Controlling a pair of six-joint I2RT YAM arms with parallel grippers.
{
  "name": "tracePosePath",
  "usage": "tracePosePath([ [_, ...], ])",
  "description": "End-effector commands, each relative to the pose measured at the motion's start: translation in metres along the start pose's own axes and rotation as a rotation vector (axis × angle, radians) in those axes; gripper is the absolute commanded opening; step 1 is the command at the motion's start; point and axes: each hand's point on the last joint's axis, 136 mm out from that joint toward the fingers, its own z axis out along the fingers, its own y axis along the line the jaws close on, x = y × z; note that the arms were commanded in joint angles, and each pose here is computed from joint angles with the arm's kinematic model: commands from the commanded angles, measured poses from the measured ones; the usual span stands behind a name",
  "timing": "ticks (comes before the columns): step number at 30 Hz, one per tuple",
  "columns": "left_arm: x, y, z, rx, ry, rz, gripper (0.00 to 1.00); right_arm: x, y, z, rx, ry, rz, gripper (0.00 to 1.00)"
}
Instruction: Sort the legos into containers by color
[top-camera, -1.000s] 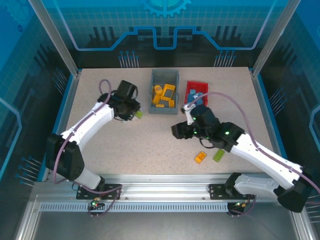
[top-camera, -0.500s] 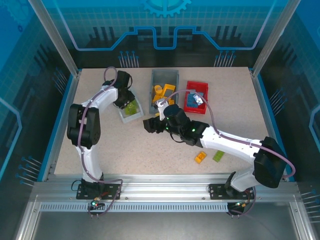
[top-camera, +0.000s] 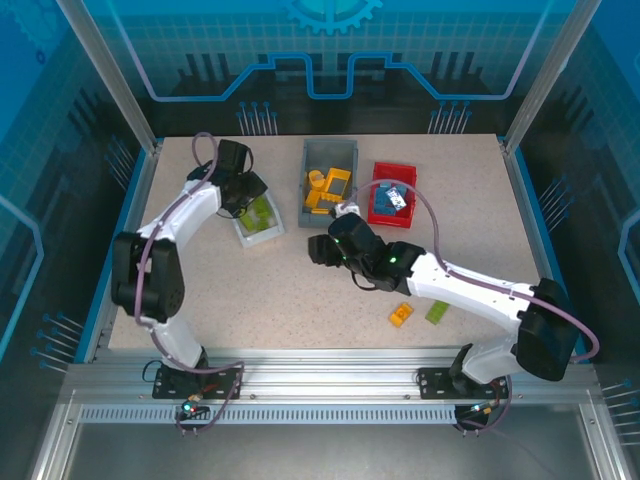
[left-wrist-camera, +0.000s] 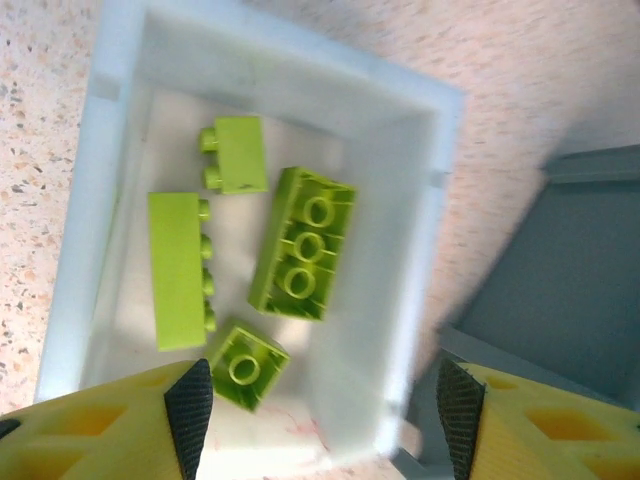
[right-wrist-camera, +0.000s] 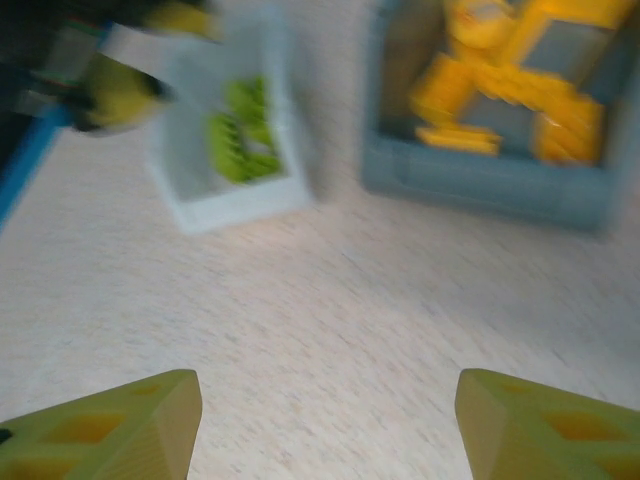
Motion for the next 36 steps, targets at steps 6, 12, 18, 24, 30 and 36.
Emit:
tracePosePath([
  [6, 0.093, -0.073, -0.103, 0.443, 0.023, 0.353, 0.64, 0.110, -0.117, -0.069, 0.473, 0.304, 0.451, 0.67],
  [12, 0.200, -0.064, -0.147, 0.574, 0.120, 0.652, 0.62, 0.155, -0.138, -0.066, 0.522, 0.388, 0.650, 0.75],
  [18, 0.256, -0.045, -0.166, 0.638, 0.173, 0.764, 0.61, 0.172, -0.158, -0.053, 0.560, 0.433, 0.727, 0.79],
  [24, 0.277, -0.047, -0.177, 0.713, 0.186, 0.792, 0.62, 0.181, -0.171, -0.038, 0.566, 0.459, 0.787, 0.70],
  [30, 0.279, -0.055, -0.188, 0.747, 0.178, 0.809, 0.62, 0.188, -0.185, -0.026, 0.584, 0.468, 0.797, 0.54],
  [36, 0.264, -0.048, -0.187, 0.693, 0.116, 0.789, 0.62, 0.182, -0.184, -0.018, 0.570, 0.454, 0.753, 0.33],
])
